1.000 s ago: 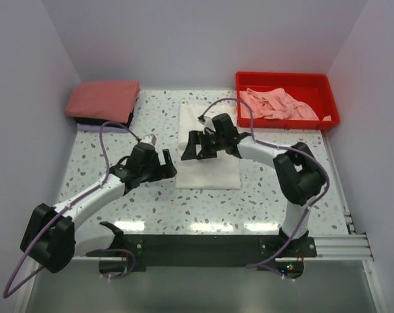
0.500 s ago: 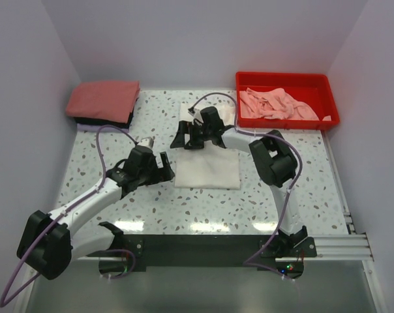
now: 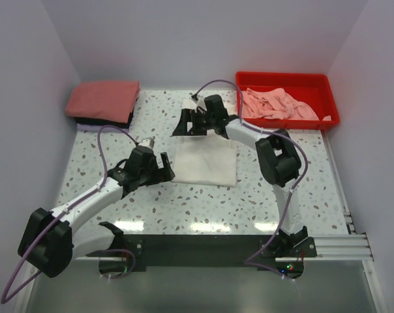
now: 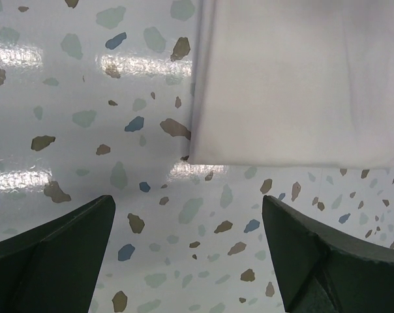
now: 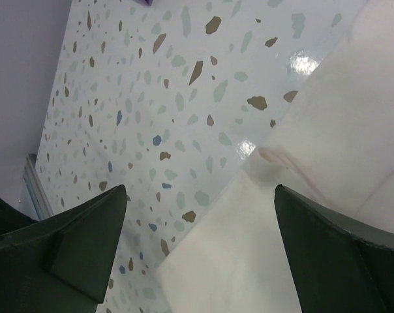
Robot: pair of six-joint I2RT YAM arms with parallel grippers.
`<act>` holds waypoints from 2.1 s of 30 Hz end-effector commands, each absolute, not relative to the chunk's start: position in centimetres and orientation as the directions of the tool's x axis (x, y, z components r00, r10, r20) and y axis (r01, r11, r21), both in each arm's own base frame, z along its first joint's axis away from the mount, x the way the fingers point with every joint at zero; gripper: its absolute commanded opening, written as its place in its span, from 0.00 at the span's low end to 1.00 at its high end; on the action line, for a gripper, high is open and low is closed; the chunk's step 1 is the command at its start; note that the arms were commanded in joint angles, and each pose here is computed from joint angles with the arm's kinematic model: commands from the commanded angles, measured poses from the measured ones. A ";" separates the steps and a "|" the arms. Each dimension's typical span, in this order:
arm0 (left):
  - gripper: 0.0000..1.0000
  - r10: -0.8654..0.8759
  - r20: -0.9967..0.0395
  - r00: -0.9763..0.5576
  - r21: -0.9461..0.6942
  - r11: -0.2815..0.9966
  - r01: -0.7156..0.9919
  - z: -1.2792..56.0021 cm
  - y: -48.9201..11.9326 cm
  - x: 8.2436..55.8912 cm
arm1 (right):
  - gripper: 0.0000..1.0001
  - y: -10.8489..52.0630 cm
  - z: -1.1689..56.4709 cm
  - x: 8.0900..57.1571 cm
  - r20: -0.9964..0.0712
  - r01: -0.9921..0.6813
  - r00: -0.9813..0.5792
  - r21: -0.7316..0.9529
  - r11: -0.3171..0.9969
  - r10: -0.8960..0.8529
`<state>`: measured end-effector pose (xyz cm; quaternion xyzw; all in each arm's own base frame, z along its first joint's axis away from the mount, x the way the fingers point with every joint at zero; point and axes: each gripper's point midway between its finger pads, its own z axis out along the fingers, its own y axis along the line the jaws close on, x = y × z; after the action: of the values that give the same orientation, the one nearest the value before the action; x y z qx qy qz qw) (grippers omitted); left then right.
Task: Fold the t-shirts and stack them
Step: Fold the tshirt
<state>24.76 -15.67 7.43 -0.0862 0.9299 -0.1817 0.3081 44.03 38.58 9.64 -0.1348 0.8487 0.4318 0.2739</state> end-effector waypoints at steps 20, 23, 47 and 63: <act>1.00 -0.260 -0.555 -0.790 -0.396 0.918 -0.024 7.3 -17.2 27.5 | 0.99 19.8 6.8 43.4 -0.612 -0.191 -0.788 0.354 0.916 0.072; 1.00 -0.257 -0.553 -0.793 -0.386 0.922 -0.030 7.1 -17.0 27.6 | 0.99 17.6 6.2 44.2 -0.633 -0.130 -0.772 0.249 0.960 0.059; 0.71 -0.264 -0.501 -0.824 -0.376 0.924 -0.067 4.9 -17.8 28.4 | 0.99 15.2 10.9 34.3 -0.643 -0.075 -0.740 0.368 0.927 0.195; 0.19 -0.217 -0.398 -0.891 -0.416 0.908 -0.035 1.6 -19.8 27.3 | 0.99 12.1 7.5 28.4 -0.581 0.027 -0.785 0.314 0.949 0.215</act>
<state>27.09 -18.82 1.63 -0.0768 0.9527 -0.1842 0.2290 29.25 12.78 7.98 0.0476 0.9322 0.1566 0.3228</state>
